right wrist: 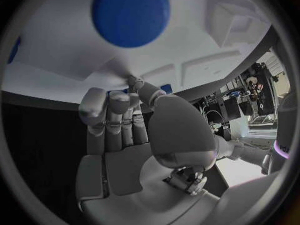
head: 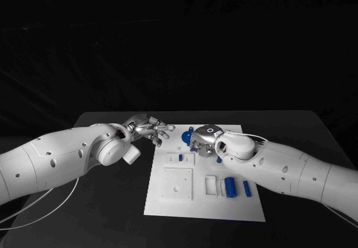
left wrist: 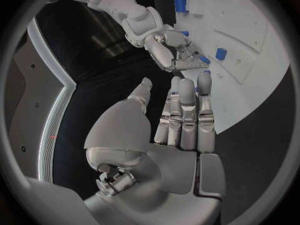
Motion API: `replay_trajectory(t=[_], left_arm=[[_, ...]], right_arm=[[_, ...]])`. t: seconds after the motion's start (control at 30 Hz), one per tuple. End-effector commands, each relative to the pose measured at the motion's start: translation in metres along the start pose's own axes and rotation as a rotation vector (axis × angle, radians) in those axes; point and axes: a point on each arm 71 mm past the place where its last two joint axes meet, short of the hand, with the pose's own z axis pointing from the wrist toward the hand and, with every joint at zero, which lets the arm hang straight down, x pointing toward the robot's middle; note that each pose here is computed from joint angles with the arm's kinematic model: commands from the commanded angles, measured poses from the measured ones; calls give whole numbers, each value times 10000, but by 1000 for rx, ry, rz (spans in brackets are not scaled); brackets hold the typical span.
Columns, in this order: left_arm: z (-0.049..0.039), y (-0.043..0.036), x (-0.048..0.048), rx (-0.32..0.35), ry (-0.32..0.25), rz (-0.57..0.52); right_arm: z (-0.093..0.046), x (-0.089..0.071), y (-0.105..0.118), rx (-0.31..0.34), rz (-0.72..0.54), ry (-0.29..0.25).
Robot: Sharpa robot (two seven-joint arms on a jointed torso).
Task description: Assemble the parts on the task board
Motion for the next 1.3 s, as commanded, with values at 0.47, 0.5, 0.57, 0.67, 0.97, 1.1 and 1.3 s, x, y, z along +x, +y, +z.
replay_trajectory(t=[0.47,0.5,0.57,0.67,0.97,1.1,1.3], left_arm=[[-10,-4,0,0,15,-5],[-11,-4,-1,0,15,-5],[-12,-3,-2,-1,16,-5],[-13,-2,-1,-1,17,-5],[-17,3,-7,-3,16,-5],[-18,4,-10,-4,15,-5],[-18,4,-12,-3,13,-4]], right_arm=[[-91,0,-79,44,-10,-5],[-95,-1,-77,44,-5,-4],[-102,-1,-73,44,2,0],[-112,0,-71,44,10,6],[-152,-44,-58,45,35,-37],[-169,-67,-52,41,45,-59],[-163,-75,-29,31,49,-63]])
